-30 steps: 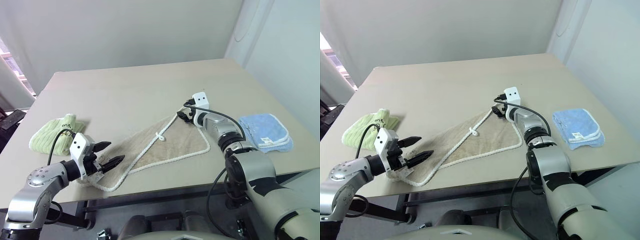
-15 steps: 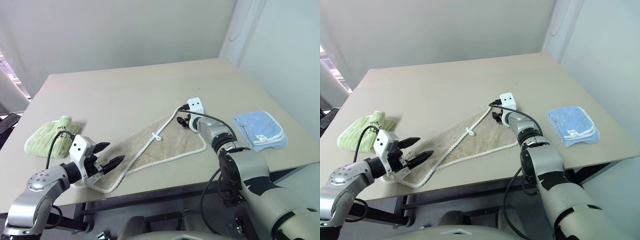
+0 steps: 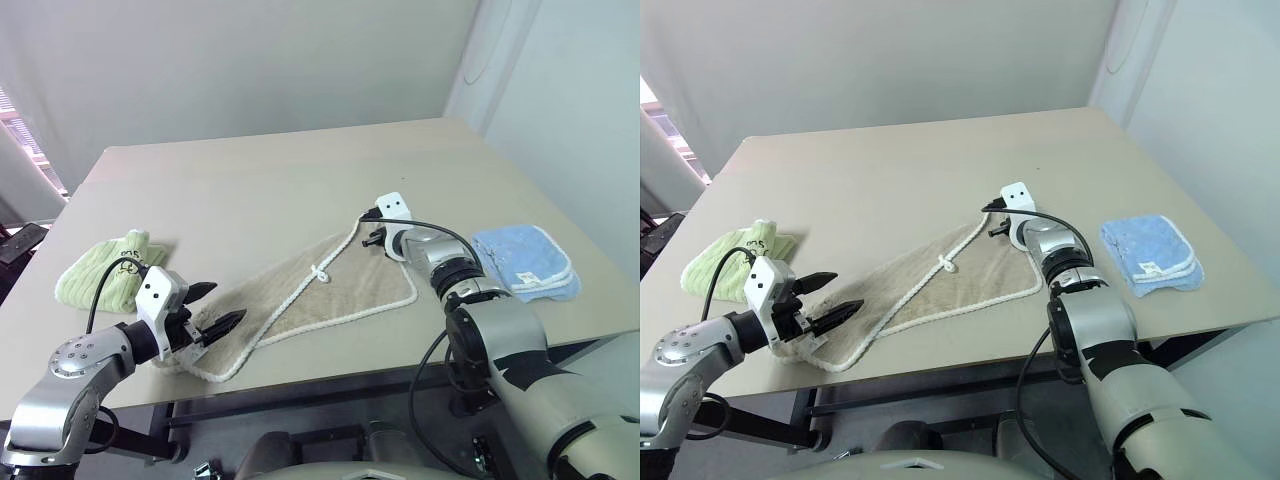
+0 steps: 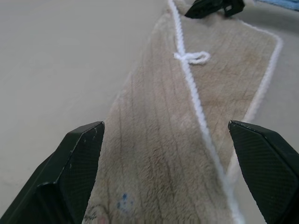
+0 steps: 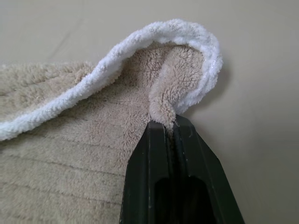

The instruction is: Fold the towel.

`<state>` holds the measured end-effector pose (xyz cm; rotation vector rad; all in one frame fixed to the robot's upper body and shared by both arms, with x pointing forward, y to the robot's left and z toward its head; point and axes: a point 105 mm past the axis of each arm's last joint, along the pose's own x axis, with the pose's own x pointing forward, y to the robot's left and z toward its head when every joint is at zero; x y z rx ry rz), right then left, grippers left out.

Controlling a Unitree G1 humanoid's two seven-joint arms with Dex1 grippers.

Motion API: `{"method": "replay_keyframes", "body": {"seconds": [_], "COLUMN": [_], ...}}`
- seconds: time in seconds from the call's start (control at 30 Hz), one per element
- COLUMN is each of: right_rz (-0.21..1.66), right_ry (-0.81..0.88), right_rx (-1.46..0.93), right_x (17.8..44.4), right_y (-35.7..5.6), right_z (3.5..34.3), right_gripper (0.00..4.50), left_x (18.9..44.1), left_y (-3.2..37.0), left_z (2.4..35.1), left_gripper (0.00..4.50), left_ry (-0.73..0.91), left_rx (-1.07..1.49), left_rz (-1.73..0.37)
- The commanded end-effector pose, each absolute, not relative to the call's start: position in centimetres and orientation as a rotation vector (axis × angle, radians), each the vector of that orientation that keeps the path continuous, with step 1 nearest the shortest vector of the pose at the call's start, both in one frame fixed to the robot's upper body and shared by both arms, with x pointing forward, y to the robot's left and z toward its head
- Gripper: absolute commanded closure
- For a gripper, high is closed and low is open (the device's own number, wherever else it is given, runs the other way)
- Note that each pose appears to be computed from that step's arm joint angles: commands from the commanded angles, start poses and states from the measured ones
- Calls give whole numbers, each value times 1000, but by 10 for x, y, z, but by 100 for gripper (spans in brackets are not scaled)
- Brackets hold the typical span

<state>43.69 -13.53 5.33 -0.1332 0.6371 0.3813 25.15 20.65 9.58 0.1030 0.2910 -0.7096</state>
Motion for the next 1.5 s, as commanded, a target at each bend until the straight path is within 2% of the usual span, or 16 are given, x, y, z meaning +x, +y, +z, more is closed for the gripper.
{"method": "replay_keyframes", "body": {"seconds": [0.03,0.13,0.43,0.47,0.53,0.67,0.8,0.97,1.03,1.33,1.5], "right_rz": [437,415,393,395,400,363,320,318,298,318,391], "right_ry": [722,706,696,700,692,691,596,520,470,498,475], "right_rx": [-55,-131,-2,-15,-27,-10,-76,11,-32,-86,-70], "right_x": [421,412,378,374,370,370,380,391,398,420,425], "right_y": [-146,-158,-172,-174,-174,-179,-188,-194,-201,-190,-168], "right_z": [52,52,74,75,78,76,84,96,97,65,66], "right_gripper": [447,447,447,399,349,208,208,208,208,208,208], "left_x": [256,257,264,264,267,269,271,273,272,271,269], "left_y": [209,209,212,213,213,211,210,212,212,213,215], "left_z": [106,105,104,103,103,102,101,101,100,98,99], "left_gripper": [0,0,0,0,0,0,0,0,0,0,0], "left_ry": [256,259,262,263,262,261,261,262,263,271,269], "left_rx": [142,146,158,161,160,162,164,162,161,161,155], "left_rz": [-719,-731,-751,-754,-755,-768,-773,-769,-772,-768,-753]}}
